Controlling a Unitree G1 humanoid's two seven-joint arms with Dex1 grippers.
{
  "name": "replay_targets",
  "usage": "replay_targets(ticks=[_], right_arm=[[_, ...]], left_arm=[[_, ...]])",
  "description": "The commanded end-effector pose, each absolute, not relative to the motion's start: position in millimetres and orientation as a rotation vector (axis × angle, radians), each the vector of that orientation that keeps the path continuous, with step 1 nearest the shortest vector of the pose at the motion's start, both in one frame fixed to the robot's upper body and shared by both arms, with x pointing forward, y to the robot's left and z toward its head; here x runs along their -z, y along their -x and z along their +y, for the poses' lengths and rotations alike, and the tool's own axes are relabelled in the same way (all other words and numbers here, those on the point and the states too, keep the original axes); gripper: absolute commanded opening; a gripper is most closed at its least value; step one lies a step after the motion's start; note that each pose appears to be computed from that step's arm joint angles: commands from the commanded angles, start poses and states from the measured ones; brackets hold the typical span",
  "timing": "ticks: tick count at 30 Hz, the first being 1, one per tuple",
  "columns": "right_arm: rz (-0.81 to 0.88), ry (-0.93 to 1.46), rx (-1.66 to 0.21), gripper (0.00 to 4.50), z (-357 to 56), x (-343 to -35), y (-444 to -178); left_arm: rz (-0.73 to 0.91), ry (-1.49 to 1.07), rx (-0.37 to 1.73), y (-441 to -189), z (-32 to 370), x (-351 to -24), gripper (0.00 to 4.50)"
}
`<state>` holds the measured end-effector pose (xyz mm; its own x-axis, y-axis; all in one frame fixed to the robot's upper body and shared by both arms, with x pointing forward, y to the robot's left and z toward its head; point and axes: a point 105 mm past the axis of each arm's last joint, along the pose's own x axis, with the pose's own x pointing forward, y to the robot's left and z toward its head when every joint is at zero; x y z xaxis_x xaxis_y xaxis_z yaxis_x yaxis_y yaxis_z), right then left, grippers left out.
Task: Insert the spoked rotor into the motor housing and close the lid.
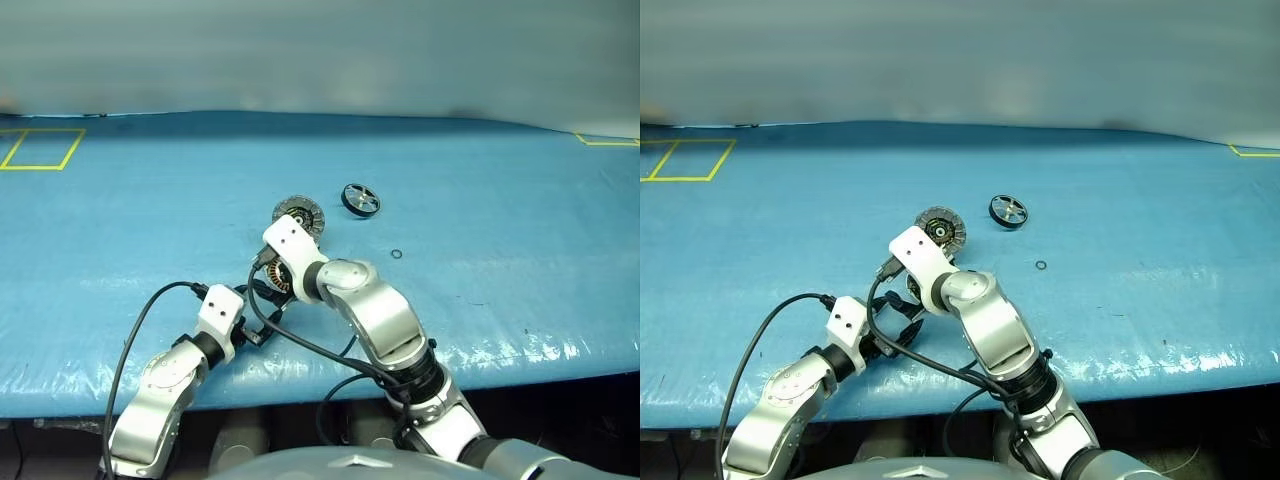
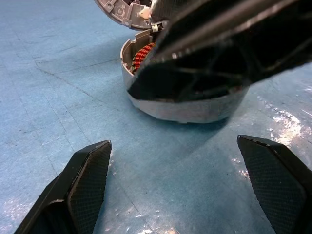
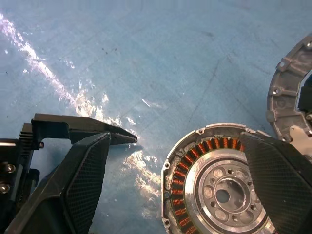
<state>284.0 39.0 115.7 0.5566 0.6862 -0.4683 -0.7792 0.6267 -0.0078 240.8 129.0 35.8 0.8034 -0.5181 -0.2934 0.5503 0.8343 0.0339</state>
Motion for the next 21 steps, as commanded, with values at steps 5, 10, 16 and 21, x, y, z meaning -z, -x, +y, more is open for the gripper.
replay_targets(ticks=[5,10,16,21], right_arm=[[0.255,0.050,-0.947,4.49,14.2,-160.3,-276.6],[0.162,0.112,-0.686,4.49,-58.3,-147.2,-300.5],[0.196,0.214,-0.317,4.49,-136.7,-103.1,-319.6],[0.233,0.162,-0.124,4.49,-157.2,-74.3,-326.3]], left_arm=[[0.232,-0.121,0.593,-242.0,127.0,-46.4,4.50],[0.212,-0.146,0.606,-242.5,127.3,-48.7,4.50],[0.202,-0.139,0.664,-240.6,120.2,-49.9,4.50],[0.196,-0.184,0.670,-241.6,119.7,-49.4,4.50]])
